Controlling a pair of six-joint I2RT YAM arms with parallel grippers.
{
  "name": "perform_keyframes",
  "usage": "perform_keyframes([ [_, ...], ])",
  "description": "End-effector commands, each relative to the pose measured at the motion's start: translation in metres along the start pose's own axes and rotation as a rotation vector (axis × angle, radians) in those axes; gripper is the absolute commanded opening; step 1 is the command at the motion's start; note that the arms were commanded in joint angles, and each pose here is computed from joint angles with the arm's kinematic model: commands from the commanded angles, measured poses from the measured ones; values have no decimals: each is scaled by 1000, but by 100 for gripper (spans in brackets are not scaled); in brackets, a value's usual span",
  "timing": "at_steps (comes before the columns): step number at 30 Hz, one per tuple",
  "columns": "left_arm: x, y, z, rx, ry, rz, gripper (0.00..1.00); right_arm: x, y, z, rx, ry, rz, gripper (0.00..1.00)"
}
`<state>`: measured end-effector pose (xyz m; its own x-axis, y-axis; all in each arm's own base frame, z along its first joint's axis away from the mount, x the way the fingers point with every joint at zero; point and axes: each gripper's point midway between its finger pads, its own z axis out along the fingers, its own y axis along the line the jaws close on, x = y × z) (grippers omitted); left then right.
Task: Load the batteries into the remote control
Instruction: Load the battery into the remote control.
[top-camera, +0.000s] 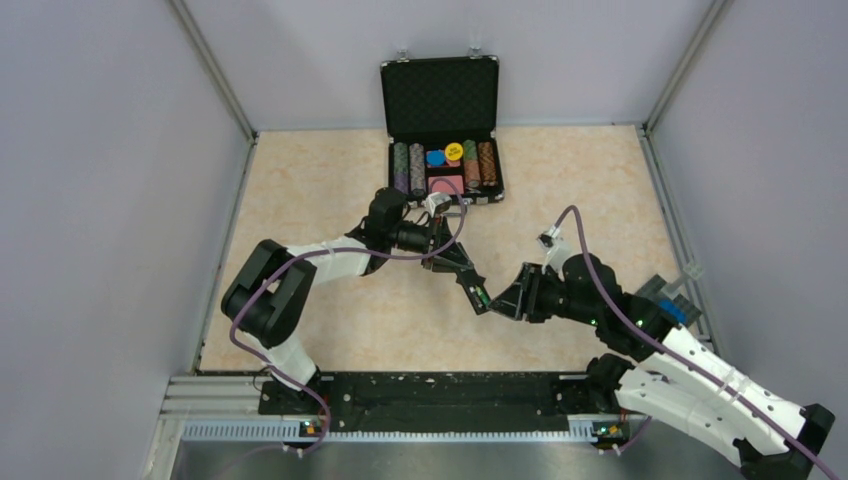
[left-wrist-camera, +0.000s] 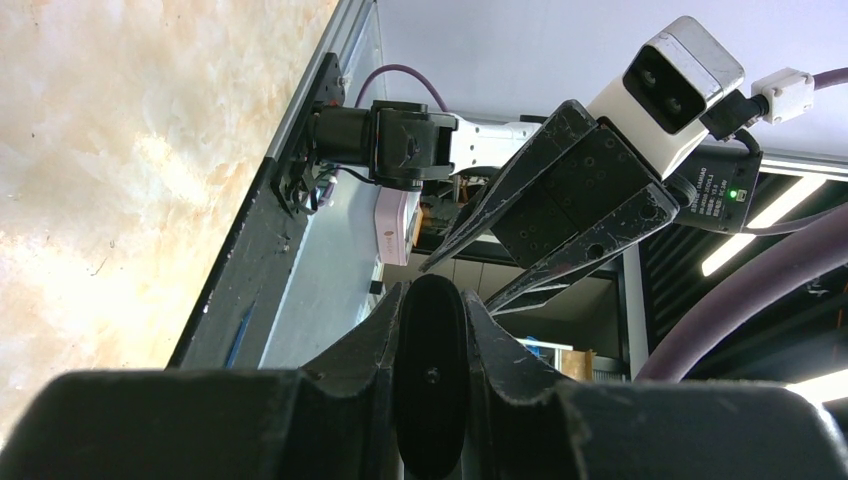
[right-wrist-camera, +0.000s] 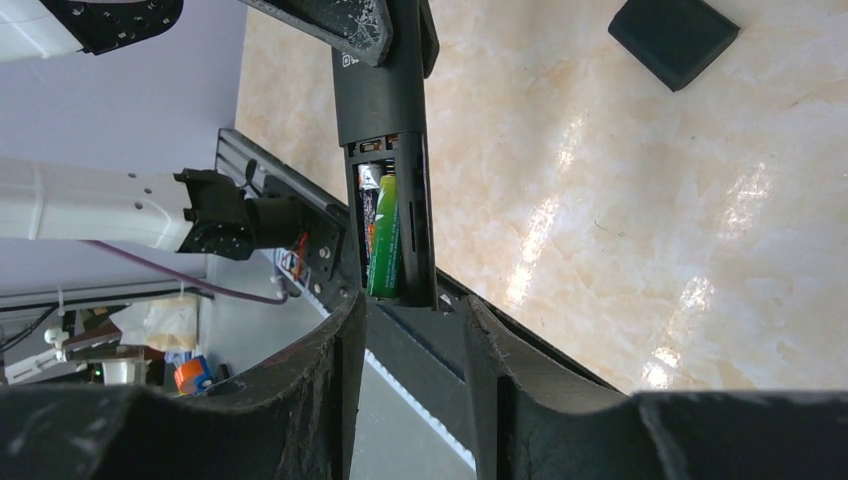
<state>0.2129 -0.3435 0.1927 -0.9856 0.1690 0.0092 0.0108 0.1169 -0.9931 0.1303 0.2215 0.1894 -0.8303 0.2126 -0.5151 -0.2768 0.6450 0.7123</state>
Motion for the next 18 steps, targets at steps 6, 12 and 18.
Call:
perform_keyframes([
  [6, 3, -13, -3, 31, 8, 76, 0, -15, 10, -4, -35, -73, 8, 39],
  [12, 3, -13, -3, 31, 7, 77, 0, -12, 6, -4, -26, -68, 17, 35],
  [18, 2, -14, -3, 32, 2, 79, 0, -11, 4, -3, -16, -64, 17, 33],
])
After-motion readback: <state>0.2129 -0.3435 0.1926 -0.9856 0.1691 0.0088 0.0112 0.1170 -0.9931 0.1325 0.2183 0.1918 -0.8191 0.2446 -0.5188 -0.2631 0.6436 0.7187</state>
